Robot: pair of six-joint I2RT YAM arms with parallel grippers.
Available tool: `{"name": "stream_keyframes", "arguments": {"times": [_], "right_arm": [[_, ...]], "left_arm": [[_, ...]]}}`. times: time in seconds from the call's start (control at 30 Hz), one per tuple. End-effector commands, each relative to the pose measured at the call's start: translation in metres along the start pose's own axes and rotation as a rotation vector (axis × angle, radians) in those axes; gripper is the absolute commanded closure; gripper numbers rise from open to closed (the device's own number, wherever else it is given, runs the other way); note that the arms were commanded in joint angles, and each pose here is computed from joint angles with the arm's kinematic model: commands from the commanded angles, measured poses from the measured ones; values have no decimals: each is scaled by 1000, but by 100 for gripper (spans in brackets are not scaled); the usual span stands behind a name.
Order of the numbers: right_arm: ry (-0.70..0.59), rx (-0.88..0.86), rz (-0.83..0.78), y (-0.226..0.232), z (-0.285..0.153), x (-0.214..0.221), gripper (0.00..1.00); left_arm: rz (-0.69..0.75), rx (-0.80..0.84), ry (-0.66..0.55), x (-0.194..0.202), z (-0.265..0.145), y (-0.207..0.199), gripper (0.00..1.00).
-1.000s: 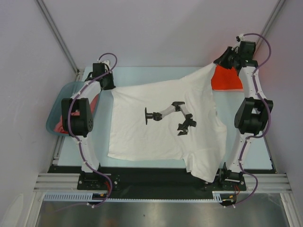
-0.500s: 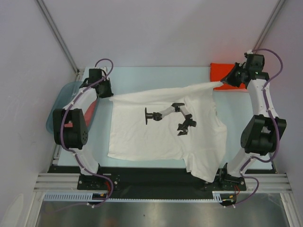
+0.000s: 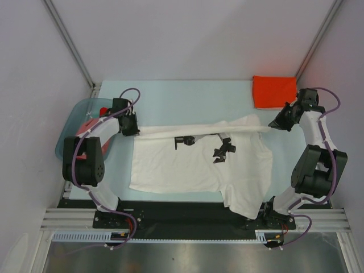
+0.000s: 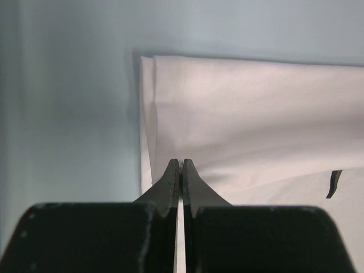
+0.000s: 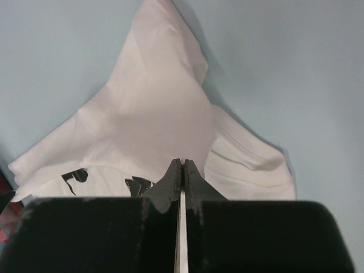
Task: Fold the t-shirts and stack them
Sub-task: Fold the tshirt
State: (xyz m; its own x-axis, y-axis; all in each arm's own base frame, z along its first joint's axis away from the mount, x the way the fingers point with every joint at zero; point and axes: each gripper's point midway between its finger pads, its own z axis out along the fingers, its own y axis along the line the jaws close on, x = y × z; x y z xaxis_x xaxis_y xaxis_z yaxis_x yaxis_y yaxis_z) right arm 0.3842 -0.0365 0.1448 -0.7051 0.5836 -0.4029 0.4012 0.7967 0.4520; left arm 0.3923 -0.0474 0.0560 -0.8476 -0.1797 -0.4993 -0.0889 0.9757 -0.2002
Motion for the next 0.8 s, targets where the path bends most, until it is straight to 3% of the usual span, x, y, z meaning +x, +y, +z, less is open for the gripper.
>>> {"name": "stream_keyframes", "arguments": {"times": [0.0, 0.67, 0.77], "right_arm": [[-69, 29, -12, -3, -20, -7, 100], [58, 122, 21, -36, -4, 40, 100], [63, 129, 18, -39, -3, 45, 100]], "left_arm": [[-1, -11, -72, -12, -20, -2, 100], [13, -71, -4, 14, -10, 7, 99], [13, -86, 5, 16, -8, 11, 95]]}}
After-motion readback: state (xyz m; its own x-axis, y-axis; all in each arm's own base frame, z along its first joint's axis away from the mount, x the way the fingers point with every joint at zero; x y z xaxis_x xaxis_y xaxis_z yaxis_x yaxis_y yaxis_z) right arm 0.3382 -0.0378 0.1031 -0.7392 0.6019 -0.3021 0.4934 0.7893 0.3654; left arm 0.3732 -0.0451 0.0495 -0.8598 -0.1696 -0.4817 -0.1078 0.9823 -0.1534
